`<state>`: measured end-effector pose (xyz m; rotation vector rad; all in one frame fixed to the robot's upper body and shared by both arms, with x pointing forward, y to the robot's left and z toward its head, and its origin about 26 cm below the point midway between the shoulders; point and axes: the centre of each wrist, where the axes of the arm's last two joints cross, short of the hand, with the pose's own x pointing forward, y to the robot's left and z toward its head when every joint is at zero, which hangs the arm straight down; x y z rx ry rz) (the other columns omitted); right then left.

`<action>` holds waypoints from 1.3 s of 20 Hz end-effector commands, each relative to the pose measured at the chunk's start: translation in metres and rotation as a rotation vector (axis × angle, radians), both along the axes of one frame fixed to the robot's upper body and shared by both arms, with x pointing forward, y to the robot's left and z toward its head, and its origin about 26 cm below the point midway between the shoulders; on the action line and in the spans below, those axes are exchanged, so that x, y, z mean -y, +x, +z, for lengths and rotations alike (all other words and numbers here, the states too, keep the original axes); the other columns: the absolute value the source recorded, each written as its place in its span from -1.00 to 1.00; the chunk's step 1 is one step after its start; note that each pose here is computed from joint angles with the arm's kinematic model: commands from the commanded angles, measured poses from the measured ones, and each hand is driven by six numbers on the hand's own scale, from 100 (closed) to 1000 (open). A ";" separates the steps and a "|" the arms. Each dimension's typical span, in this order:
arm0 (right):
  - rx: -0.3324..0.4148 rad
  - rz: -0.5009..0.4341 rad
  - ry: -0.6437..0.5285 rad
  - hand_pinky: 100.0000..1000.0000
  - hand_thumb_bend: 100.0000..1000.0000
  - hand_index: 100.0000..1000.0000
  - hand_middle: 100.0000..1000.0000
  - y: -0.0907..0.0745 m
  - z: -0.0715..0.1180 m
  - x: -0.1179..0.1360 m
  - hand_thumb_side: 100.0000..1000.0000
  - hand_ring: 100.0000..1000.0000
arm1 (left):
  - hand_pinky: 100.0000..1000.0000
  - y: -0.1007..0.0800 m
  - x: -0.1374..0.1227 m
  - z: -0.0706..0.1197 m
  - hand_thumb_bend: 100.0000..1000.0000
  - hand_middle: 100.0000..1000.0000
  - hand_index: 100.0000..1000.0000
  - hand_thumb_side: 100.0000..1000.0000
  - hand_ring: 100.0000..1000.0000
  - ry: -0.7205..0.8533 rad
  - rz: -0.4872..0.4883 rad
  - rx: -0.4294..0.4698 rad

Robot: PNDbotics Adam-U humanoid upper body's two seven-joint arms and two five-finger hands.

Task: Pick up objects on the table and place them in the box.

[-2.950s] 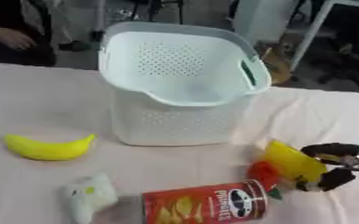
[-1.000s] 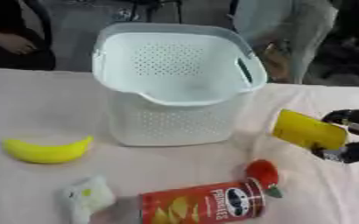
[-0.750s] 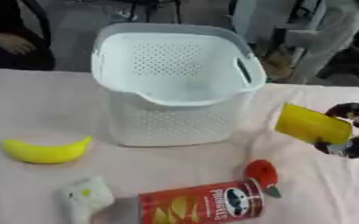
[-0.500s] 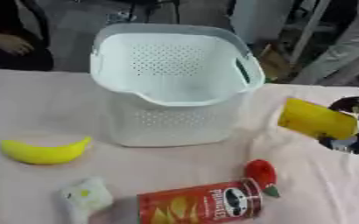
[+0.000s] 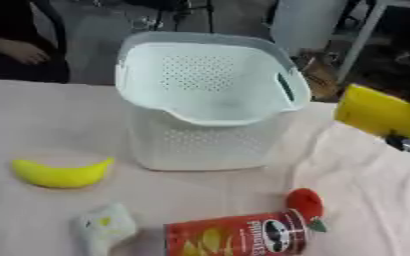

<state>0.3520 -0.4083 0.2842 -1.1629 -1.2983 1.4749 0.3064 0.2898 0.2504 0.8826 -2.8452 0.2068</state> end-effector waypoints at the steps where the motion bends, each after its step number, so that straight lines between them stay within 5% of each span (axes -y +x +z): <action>1: 0.080 -0.015 -0.020 0.89 -1.00 0.04 0.72 -0.008 0.033 0.005 0.48 1.00 | 0.34 -0.002 -0.001 0.010 -1.00 0.31 0.46 1.00 0.28 0.039 0.002 0.027; 11: 0.188 -0.007 0.041 0.88 -1.00 -0.02 0.71 -0.003 0.070 0.002 0.47 1.00 | 0.33 -0.002 0.001 0.011 -1.00 0.31 0.47 1.00 0.28 0.056 -0.008 0.024; 26: 0.294 0.071 0.188 0.88 -1.00 -0.11 0.69 0.044 0.101 -0.030 0.52 1.00 | 0.33 0.001 0.016 0.027 -1.00 0.31 0.47 1.00 0.29 0.081 -0.089 0.080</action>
